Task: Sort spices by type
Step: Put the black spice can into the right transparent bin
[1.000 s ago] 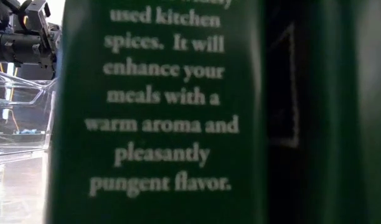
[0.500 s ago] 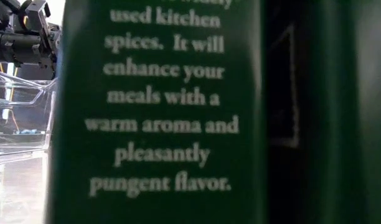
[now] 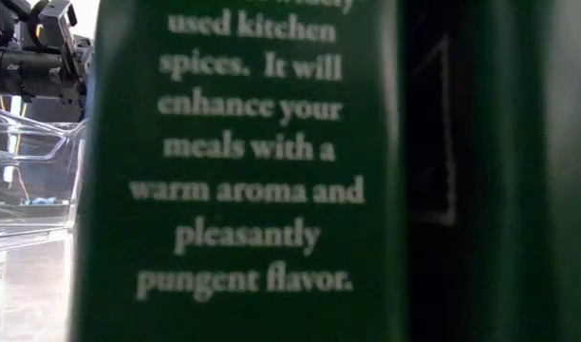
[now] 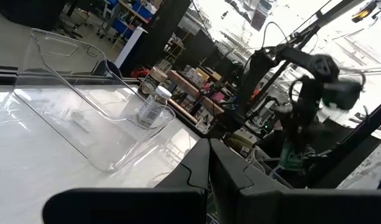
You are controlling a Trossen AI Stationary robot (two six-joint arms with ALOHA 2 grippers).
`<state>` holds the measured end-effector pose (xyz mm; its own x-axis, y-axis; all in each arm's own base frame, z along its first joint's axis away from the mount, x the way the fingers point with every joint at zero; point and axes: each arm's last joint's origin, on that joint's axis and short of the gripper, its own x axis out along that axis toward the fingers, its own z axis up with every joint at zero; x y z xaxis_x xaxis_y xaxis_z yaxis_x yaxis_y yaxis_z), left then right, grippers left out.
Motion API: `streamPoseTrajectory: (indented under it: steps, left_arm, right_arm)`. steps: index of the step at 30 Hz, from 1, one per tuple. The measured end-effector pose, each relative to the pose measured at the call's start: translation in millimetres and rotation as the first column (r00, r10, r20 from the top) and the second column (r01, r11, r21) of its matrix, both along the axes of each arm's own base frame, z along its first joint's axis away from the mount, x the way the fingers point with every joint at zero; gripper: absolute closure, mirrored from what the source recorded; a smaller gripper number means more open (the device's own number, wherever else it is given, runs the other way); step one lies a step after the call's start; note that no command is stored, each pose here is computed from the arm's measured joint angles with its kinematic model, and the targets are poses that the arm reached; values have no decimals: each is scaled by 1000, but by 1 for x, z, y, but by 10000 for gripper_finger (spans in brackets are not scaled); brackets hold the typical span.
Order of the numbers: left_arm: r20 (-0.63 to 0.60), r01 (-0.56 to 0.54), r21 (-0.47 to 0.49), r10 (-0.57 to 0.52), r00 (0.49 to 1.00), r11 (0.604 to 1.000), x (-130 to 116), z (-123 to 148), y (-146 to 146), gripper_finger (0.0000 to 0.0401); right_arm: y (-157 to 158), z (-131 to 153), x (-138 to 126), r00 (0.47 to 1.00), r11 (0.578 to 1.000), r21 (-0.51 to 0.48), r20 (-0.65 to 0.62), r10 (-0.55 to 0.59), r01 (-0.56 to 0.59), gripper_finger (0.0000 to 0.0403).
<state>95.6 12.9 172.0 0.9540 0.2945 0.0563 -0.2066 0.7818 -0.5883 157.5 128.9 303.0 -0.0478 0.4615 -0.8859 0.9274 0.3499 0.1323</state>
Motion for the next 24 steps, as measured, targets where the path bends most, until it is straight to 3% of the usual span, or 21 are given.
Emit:
streamPoseTrajectory:
  steps: [4, 8, 15, 24]
  left_arm:
    - [0, 0, 0, 0, 1000, 1000, 0, 0, 0, 401]
    - [0, 0, 0, 0, 1000, 1000, 0, 0, 0, 401]
    - [0, 0, 0, 0, 1000, 1000, 0, 0, 0, 401]
    - [0, 0, 0, 0, 1000, 1000, 0, 0, 0, 401]
  right_arm:
    - [10, -27, -3, 990, 999, -11, -129, 52, -54, 287]
    - [4, -46, -9, 983, 996, -80, -185, 16, -31, 287]
    - [-8, -63, -14, 979, 983, -182, -195, -52, 15, 287]
    - [-20, -71, -13, 989, 957, -287, -146, -6, -37, 287]
